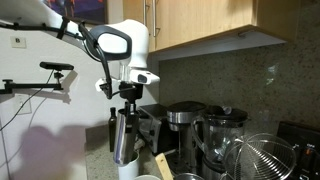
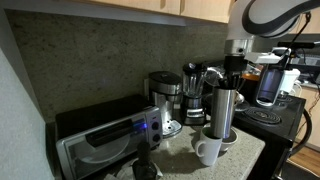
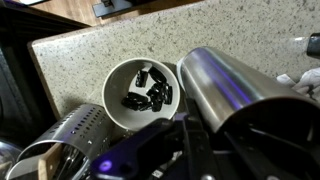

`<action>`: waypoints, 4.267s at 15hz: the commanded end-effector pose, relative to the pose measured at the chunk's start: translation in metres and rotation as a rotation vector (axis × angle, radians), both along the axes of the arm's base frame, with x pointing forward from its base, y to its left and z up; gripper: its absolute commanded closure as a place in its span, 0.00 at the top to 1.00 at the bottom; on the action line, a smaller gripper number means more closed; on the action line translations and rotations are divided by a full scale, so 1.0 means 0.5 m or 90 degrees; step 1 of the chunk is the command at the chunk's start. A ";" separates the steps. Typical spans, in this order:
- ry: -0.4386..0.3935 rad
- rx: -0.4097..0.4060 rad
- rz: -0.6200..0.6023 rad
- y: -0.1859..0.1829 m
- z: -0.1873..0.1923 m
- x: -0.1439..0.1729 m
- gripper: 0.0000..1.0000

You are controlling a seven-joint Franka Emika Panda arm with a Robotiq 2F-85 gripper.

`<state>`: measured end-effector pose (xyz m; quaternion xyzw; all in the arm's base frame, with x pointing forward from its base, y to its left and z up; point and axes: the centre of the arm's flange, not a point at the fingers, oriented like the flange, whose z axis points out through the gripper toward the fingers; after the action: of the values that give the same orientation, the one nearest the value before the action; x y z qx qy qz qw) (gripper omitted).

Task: Pick the silver bottle and put it in the white cup

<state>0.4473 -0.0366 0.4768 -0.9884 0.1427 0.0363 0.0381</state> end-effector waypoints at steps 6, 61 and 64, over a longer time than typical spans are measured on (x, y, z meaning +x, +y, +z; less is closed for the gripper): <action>-0.031 0.000 0.029 0.045 0.009 0.010 0.02; -0.196 -0.090 0.069 0.049 0.161 -0.104 1.00; -0.207 -0.075 0.077 0.072 0.200 -0.084 1.00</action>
<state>0.3958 -0.0101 0.5551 -0.9869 0.0901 -0.1329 -0.0139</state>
